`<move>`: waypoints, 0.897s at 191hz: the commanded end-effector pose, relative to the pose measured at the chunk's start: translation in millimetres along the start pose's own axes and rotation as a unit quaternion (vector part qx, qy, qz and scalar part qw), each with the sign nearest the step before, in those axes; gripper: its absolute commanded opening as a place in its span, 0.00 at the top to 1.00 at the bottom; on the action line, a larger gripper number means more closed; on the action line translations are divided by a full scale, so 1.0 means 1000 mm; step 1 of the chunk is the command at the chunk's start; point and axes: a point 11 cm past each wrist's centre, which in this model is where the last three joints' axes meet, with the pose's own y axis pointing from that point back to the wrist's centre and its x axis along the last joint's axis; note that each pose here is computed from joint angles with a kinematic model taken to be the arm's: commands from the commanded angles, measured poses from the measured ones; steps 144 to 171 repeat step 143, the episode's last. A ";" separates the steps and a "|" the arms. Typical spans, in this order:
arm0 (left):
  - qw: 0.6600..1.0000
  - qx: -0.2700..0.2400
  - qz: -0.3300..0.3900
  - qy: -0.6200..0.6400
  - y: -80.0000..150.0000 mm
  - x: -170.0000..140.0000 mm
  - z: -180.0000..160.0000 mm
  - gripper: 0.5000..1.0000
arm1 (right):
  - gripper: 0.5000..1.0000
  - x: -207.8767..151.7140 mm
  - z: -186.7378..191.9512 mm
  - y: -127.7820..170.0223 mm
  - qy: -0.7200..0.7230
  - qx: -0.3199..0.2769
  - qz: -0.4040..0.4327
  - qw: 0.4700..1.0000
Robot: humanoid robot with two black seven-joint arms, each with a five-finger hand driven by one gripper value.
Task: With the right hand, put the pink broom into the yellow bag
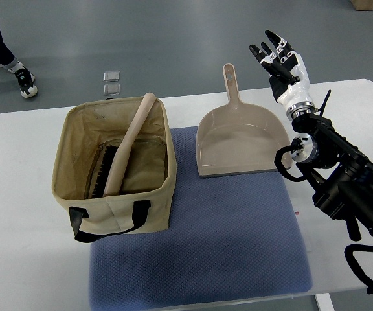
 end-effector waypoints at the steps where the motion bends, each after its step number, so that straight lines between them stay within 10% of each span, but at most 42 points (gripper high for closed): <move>1: 1.000 0.000 0.000 0.000 0.000 0.000 0.000 0.00 | 0.14 0.007 0.004 0.003 -0.015 -0.004 0.012 1.000; 171: 1.000 0.000 -0.001 0.000 0.000 -0.001 0.000 0.00 | 0.14 0.022 0.001 0.010 -0.048 0.023 0.037 0.998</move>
